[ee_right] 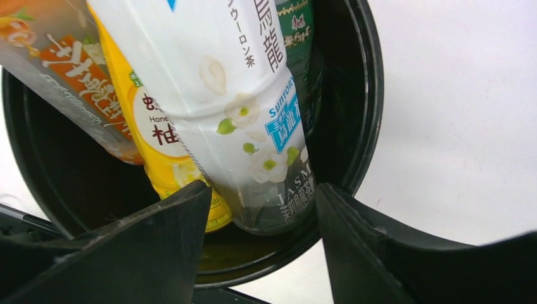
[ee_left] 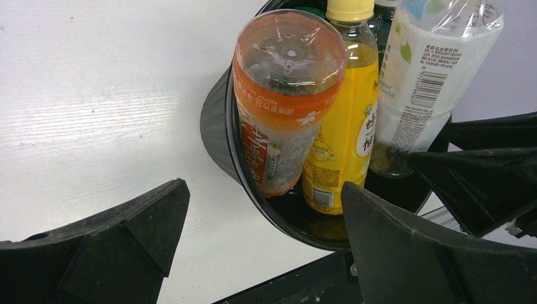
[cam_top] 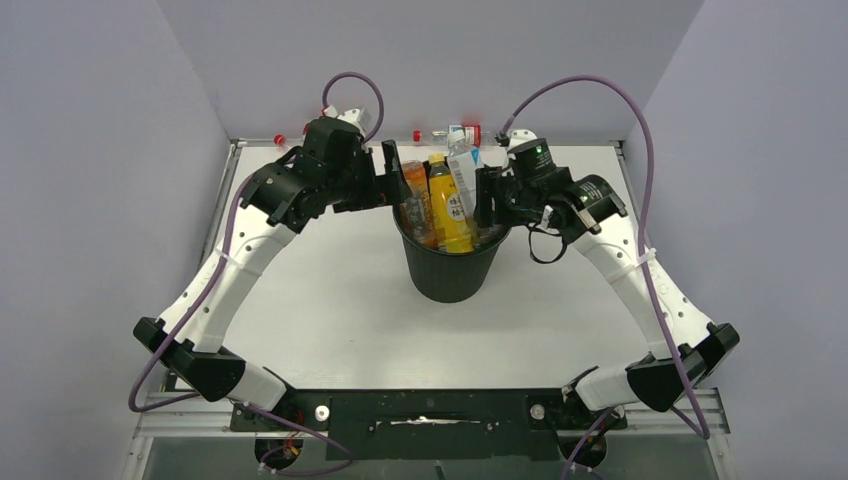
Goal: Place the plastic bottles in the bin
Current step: Adjust the plastic bottle at the trash bin.
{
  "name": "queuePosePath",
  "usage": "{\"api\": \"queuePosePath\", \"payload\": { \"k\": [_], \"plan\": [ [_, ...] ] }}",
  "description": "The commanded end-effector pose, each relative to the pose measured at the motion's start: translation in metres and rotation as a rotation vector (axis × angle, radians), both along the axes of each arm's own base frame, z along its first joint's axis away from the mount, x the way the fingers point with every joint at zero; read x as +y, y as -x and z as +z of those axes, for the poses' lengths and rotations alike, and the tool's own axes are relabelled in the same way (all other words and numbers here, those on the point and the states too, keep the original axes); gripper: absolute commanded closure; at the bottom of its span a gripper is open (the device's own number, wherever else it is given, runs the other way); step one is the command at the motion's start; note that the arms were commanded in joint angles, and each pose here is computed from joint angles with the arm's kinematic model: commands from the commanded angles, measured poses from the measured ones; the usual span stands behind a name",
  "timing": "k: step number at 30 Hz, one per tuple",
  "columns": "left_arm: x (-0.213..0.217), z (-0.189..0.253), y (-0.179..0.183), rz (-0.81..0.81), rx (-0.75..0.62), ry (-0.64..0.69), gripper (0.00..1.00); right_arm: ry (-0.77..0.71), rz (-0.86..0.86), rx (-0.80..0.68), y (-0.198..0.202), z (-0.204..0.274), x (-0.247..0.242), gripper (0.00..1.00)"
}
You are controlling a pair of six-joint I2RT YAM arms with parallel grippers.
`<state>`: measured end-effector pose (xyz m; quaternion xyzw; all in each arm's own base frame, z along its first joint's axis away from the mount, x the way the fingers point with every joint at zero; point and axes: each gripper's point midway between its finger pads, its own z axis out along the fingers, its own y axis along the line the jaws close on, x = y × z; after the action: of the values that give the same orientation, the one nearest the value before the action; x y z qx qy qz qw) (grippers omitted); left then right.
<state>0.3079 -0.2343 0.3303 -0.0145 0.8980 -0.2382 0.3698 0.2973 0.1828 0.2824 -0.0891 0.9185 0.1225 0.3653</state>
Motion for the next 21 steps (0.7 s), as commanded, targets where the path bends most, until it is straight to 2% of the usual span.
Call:
{"api": "queuePosePath", "payload": {
  "k": [1,3,5,10,16,21],
  "plan": [
    [-0.001,0.02,-0.007,-0.013,-0.076,0.048,0.08,-0.038,-0.006,-0.137,0.001,0.053,-0.005,0.32],
    [-0.001,0.019,-0.007,-0.013,-0.074,0.049,0.08,-0.041,0.002,-0.158,0.001,0.061,-0.003,0.29],
    [-0.002,0.019,-0.008,-0.014,-0.073,0.052,0.08,-0.04,0.013,-0.171,0.0,0.064,0.0,0.29],
    [-0.002,0.02,-0.008,-0.014,-0.075,0.055,0.08,-0.028,0.049,-0.153,-0.006,0.051,0.013,0.41],
    [0.001,0.017,-0.008,-0.007,-0.07,0.05,0.08,0.038,0.049,-0.048,-0.012,0.0,0.017,0.51],
    [0.005,0.013,-0.009,0.001,-0.066,0.047,0.08,0.07,-0.017,-0.037,-0.01,-0.004,0.003,0.58]
  ]
}}
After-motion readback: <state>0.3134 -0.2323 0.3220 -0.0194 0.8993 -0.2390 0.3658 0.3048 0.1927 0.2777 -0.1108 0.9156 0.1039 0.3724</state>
